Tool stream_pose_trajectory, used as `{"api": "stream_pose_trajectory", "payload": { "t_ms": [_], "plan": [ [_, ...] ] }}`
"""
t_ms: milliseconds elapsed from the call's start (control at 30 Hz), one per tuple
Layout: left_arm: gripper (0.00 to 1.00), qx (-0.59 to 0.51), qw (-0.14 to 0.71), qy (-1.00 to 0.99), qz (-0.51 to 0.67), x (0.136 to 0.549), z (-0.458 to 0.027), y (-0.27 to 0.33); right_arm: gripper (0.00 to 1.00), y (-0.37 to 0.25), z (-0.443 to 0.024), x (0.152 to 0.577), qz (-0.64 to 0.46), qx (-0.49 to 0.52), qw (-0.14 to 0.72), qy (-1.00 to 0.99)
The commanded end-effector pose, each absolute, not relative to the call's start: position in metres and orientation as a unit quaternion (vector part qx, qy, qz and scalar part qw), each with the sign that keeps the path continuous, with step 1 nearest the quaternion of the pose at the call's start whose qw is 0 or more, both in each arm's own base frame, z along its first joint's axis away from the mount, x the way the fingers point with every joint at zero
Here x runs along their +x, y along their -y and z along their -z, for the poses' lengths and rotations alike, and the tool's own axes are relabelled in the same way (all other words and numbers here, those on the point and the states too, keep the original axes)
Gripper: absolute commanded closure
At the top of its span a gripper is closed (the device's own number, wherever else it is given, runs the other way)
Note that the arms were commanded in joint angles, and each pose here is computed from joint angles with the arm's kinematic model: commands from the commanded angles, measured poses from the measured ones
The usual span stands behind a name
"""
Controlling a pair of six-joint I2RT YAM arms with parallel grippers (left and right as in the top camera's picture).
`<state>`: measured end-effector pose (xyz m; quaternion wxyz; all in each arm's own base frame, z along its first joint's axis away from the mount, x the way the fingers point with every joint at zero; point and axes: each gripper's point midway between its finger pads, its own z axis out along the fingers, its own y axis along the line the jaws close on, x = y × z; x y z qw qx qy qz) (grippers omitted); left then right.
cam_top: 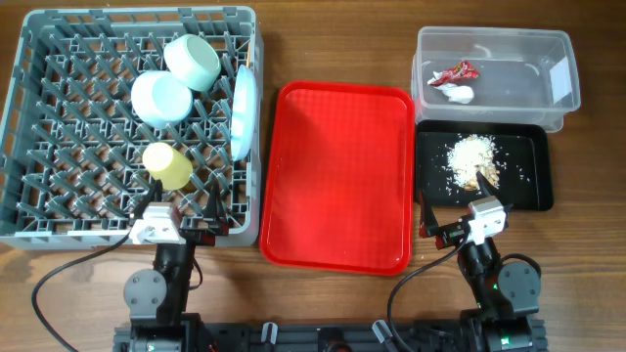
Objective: Sort waste into correct bins and load items into the dishwasher rack
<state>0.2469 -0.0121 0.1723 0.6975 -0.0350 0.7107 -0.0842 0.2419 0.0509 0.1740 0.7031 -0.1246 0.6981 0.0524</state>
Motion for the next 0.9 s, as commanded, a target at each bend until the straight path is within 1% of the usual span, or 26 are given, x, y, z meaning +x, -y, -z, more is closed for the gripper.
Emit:
{"api": "stream_pose_trajectory", "payload": {
  "t_ms": [0, 867],
  "plan": [
    [0.0, -0.067, 0.673, -0.73, 0.103, 0.2458, -0.1566, 0.0102, 0.0, -0.0556, -0.175, 0.2406, -0.058, -0.137, 0.705, -0.694],
    [0.0, -0.066, 0.674, -0.729, 0.1, 0.2458, -0.1571, 0.0094, 0.0, -0.0556, -0.175, 0.2406, -0.058, -0.137, 0.705, -0.694]
  ]
}}
